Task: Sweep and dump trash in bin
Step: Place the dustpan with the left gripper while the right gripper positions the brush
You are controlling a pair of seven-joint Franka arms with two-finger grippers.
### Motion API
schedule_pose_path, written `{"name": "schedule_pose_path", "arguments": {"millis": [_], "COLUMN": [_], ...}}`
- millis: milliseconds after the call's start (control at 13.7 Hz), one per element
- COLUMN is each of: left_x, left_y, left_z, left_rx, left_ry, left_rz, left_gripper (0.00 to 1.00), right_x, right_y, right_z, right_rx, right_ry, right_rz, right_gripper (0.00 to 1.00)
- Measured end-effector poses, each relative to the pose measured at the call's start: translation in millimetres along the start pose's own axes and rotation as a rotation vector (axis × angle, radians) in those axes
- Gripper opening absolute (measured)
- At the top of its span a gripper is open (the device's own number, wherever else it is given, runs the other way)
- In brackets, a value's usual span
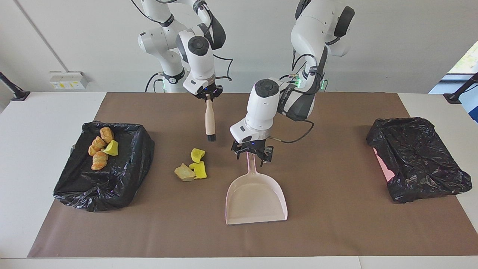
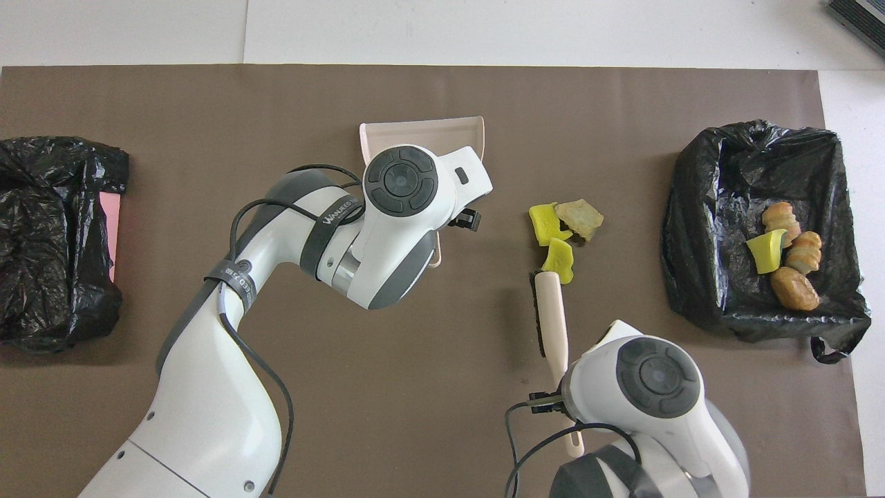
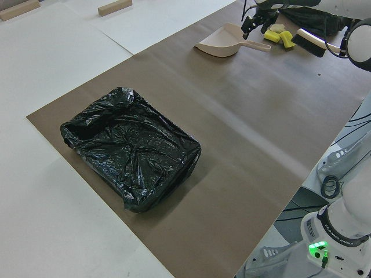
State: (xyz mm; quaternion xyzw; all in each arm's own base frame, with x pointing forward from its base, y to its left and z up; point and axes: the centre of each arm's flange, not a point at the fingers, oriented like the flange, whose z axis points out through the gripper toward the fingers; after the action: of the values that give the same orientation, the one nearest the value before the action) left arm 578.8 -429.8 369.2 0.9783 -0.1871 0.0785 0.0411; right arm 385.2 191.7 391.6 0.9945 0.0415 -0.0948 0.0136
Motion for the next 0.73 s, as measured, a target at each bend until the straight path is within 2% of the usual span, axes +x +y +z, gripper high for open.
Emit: {"name": "schedule_pose_path", "arguments": {"millis": [291, 364, 583, 728], "left_x": [-7.2, -8.5, -7.8, -6.8], "left_y": [-7.3, -8.6, -10.1, -11.0], "left_z": [18.0, 20.2, 17.5, 15.6], "left_rx": [0.016, 0.019, 0.021, 0.025], "left_ry": [-0.032, -0.037, -0.032, -0.024], "left_rz": [-0.017, -0.038, -0.083, -0.092], "left_gripper": [0.99, 0.94, 0.54, 0.33], "right_x": [70.6, 91.0, 145.0, 168.7], "right_y": [61.3, 72.5, 106.8, 121.7], "right_z": [-33.5, -42.0, -45.5, -35.9], "right_rx": [-0.169, -0.220, -0.349, -0.373], "right_ry": [0.124, 0.140, 0.130, 0.106], "right_rz": [-0.041, -0.067, -0.116, -0.129], "right_gripper": [0.26, 0.26, 0.26, 0.26]}}
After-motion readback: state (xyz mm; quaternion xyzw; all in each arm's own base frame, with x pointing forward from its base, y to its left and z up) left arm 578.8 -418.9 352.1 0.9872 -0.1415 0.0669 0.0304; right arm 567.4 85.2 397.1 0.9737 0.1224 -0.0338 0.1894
